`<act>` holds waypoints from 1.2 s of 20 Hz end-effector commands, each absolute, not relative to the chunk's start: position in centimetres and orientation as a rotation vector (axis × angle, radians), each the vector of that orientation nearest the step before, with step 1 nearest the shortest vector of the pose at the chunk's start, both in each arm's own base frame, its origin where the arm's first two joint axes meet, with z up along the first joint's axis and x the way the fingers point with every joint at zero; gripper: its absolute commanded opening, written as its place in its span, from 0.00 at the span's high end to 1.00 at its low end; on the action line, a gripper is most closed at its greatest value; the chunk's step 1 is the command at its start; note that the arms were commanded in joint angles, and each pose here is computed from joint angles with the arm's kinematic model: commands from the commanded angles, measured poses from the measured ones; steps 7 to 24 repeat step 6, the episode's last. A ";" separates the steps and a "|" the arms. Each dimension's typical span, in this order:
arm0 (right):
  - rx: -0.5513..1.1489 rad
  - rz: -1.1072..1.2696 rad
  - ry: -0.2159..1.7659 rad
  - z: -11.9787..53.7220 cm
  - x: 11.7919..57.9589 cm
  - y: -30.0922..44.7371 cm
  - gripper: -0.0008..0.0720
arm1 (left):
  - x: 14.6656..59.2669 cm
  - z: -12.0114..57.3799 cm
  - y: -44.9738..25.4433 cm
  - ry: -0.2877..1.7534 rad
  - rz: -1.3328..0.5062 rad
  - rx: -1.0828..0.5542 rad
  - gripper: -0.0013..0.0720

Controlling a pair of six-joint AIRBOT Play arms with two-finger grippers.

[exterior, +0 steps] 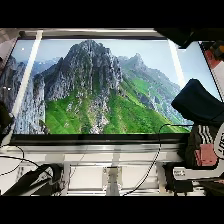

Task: Fold the clothes and pants, and hang the long-sleeved shirts on hangers.

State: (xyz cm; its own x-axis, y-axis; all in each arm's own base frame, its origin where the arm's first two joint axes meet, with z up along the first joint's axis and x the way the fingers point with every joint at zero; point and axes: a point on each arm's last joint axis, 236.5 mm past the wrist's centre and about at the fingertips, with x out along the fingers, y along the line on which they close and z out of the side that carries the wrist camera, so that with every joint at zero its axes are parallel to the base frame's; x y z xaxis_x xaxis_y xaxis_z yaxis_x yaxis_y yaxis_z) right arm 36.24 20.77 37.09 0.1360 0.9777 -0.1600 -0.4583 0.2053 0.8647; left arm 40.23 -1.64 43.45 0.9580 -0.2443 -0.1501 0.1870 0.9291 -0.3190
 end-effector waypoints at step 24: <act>0.717 1.292 0.925 36.8 33.8 24.8 0.96 | 40.3 43.4 -1.6 0.190 -0.221 -0.308 0.80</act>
